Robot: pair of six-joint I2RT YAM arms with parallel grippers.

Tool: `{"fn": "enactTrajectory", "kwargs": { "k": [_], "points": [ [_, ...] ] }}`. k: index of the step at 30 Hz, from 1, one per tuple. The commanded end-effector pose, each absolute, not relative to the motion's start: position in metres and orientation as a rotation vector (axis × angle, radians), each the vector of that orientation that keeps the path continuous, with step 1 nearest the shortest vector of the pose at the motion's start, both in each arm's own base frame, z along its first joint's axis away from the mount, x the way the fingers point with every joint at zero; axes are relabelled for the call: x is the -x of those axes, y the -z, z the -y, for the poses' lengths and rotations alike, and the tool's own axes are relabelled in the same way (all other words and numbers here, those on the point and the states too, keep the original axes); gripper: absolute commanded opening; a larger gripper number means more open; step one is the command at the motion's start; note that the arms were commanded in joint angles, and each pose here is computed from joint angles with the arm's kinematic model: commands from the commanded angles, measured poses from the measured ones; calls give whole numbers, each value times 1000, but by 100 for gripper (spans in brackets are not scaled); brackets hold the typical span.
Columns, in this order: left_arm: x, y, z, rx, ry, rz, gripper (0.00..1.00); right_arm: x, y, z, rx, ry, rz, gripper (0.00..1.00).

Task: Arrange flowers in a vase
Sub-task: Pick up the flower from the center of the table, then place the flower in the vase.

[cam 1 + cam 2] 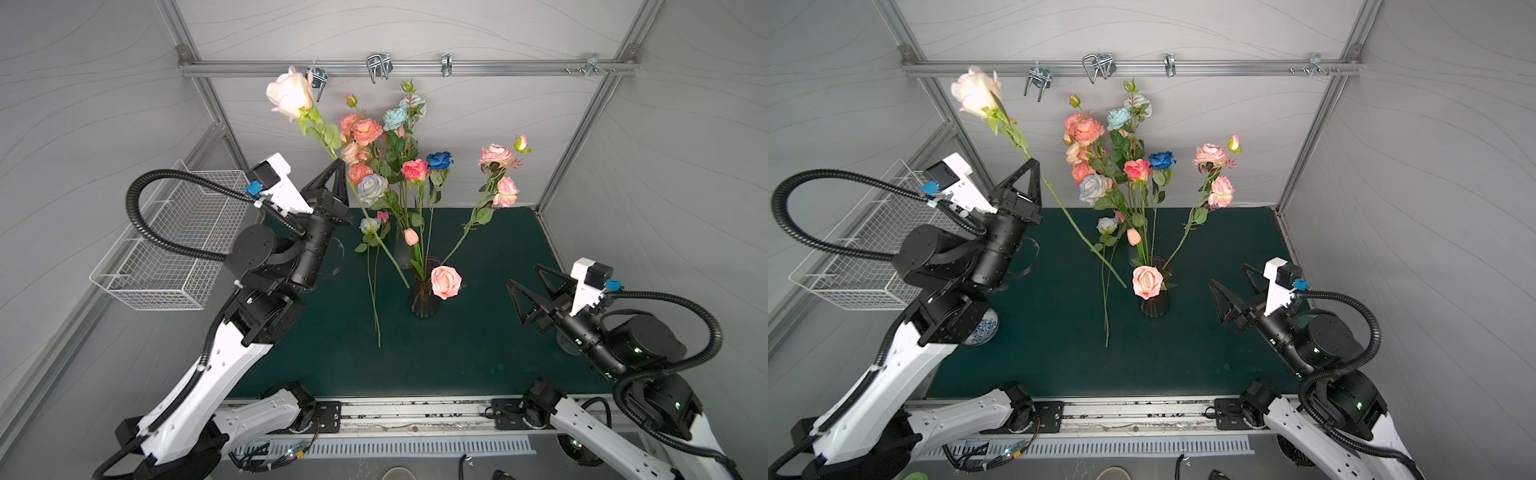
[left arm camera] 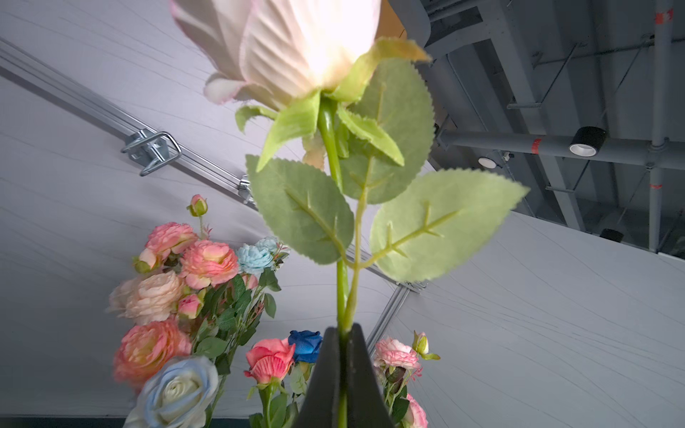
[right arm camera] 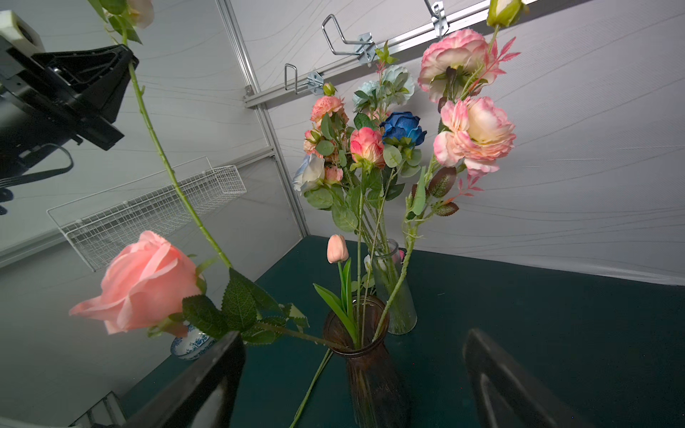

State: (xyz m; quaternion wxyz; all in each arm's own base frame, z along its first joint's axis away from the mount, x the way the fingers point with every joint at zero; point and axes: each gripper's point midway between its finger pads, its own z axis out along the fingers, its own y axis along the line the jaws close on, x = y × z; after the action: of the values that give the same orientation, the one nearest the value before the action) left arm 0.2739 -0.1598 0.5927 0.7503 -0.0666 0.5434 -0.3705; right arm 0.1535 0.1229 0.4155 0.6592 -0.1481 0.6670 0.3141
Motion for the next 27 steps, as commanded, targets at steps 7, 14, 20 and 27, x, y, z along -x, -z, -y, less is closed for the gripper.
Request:
{"fn": "enactTrajectory", "kwargs": {
  "k": [7,14,20,27],
  "points": [
    [-307,-613,234,-24,744,-1096,0,-147,-445,-114,325,-705,-1428,94],
    [-324,-588,268,-107,673,-1117,0,-146,-446,-113,331,-691,-1413,94],
    [-336,-541,295,-167,688,-1214,0,-148,-442,-113,334,-677,-1418,94],
    [-338,-479,309,-201,672,-1349,0,-148,-438,-112,329,-677,-1423,94]
  ]
}}
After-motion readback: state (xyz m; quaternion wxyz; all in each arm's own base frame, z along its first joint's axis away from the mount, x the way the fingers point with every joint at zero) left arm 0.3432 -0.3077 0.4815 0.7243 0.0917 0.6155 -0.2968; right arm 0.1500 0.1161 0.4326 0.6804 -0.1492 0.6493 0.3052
